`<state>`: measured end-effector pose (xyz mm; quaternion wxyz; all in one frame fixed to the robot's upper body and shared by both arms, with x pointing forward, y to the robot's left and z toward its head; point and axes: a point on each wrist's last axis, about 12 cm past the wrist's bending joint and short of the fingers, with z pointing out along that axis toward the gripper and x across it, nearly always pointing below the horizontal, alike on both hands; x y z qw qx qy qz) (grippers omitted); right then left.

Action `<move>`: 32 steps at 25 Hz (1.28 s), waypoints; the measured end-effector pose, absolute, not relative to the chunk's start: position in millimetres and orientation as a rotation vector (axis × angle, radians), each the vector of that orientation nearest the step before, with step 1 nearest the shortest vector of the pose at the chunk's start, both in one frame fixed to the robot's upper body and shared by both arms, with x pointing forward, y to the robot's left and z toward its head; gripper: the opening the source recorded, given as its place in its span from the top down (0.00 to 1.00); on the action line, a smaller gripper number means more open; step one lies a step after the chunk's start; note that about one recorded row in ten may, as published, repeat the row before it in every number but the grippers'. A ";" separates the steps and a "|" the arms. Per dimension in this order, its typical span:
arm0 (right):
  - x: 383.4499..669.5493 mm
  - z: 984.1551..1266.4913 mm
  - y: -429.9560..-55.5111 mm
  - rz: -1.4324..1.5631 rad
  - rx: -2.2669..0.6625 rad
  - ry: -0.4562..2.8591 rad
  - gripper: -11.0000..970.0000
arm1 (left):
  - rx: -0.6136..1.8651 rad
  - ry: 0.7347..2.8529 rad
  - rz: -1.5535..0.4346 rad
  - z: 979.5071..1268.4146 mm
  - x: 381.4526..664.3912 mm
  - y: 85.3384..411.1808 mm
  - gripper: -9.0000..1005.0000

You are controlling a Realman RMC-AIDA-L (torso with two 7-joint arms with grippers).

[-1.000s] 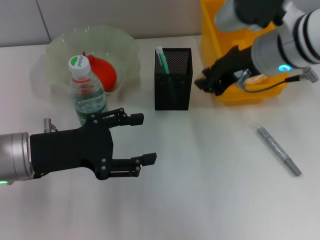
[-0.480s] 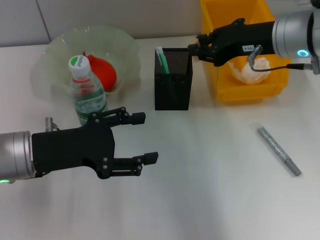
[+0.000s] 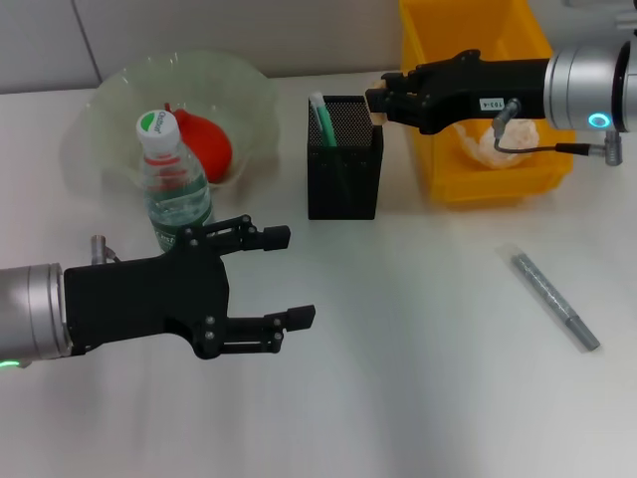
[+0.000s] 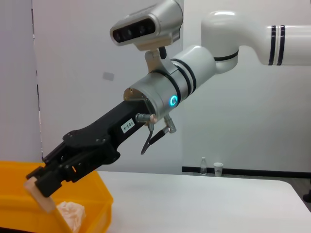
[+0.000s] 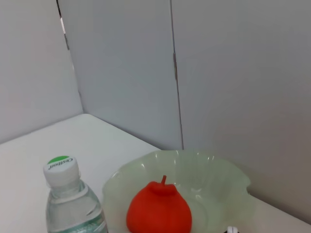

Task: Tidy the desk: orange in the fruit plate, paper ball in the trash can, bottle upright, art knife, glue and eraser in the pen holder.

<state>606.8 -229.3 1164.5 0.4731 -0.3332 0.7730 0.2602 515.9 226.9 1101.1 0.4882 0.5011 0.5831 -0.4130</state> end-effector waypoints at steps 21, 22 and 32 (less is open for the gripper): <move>619.6 1148.0 -222.9 0.677 -0.838 1.857 0.74 | 1.223 1.396 -1.005 1101.5 514.9 226.0 0.18; 620.7 1147.6 -222.4 0.675 -0.835 1.859 0.74 | 1.224 1.395 -1.004 1101.6 515.1 225.9 0.18; 630.0 1141.6 -222.1 0.632 -0.815 1.877 0.74 | 1.237 1.384 -1.005 1103.6 517.3 223.3 0.18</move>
